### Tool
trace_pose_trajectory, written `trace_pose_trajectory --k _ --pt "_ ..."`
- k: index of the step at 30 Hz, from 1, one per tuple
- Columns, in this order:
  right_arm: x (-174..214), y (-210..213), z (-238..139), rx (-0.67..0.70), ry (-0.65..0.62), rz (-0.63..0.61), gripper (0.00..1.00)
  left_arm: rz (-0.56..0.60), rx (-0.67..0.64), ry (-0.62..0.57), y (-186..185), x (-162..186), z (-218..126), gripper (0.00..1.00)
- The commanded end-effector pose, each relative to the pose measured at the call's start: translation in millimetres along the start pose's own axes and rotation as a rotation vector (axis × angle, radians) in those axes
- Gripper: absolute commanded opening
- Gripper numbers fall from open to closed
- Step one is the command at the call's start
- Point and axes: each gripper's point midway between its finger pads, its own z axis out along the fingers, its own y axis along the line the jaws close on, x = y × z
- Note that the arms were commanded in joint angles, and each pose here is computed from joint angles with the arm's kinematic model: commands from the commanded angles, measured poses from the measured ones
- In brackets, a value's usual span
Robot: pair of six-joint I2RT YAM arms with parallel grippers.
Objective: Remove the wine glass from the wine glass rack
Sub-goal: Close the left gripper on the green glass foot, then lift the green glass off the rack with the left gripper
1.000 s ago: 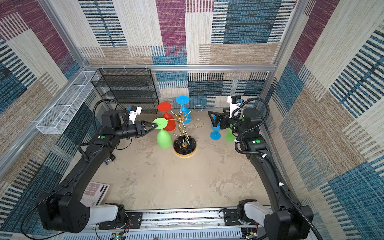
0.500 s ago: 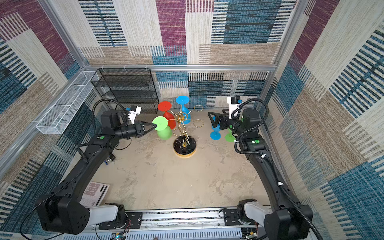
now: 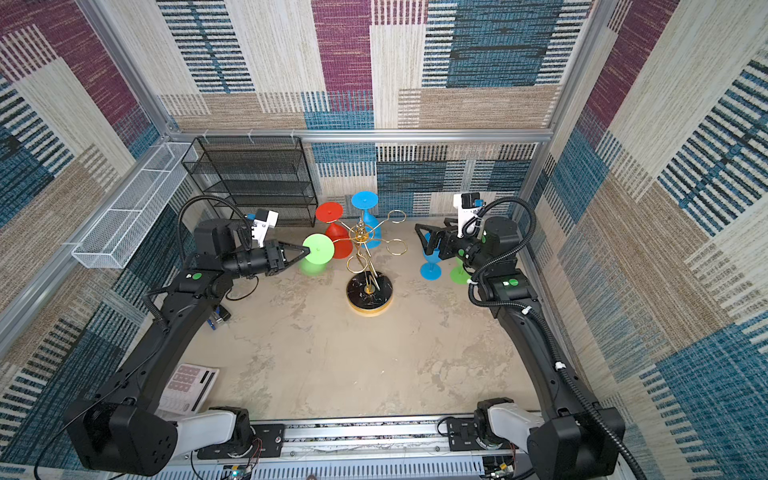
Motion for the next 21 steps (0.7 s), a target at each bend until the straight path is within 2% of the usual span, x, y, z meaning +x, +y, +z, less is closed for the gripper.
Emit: trace_pose_trajectory --k 1,5,21 --pt "-7.7 5.3 -0.3 -0.023 -0.027 -0.006 1.00 -0.001 0.004 0.008 -4.6 0.8 -2.8 0.07" --pt "-6.9 5.6 -0.2 -0.026 -0.023 -0.002 1.00 -0.021 0.035 0.010 -11.5 -1.4 -4.3 0.00" --pt "-7.3 7.0 -2.1 -0.027 -0.023 0.004 1.00 -0.055 0.039 0.029 -24.4 -2.3 -11.2 0.00"
